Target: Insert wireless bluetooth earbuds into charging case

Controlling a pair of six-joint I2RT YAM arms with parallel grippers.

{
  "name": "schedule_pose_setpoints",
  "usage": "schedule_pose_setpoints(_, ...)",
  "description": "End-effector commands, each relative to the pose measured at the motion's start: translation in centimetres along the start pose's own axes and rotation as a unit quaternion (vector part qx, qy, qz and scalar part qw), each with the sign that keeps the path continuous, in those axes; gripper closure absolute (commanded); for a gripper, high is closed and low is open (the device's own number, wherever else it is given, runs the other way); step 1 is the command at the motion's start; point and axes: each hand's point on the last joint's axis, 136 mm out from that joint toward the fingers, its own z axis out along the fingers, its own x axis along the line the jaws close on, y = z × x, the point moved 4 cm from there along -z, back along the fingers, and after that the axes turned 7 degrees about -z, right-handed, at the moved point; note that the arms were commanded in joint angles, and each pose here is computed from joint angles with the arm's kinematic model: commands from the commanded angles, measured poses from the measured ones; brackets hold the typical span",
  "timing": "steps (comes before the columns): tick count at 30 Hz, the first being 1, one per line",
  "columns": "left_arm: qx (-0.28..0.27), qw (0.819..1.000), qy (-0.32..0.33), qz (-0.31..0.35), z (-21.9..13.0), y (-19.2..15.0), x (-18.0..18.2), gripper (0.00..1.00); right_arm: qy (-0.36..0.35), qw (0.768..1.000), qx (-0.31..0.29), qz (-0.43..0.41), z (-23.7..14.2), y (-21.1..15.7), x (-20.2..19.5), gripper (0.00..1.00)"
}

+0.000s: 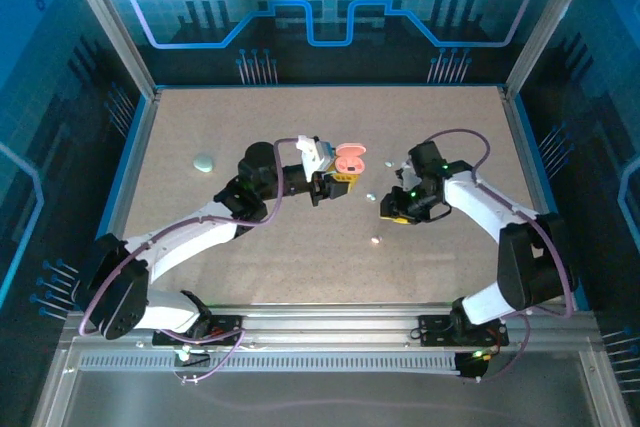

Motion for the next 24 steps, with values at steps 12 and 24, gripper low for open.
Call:
schedule_pose_setpoints(12,-0.010,1.000,0.003,0.025,-0.9,0.6,-0.8,0.68,-0.017,0.992,0.069,-0.105,5.2,0.9,1.6,0.55)
schedule_pose_setpoints(24,-0.007,1.000,0.003,0.023,-1.0,0.5,-0.8,0.67,-0.038,0.987,0.122,-0.098,6.5,-0.8,1.0,0.60)
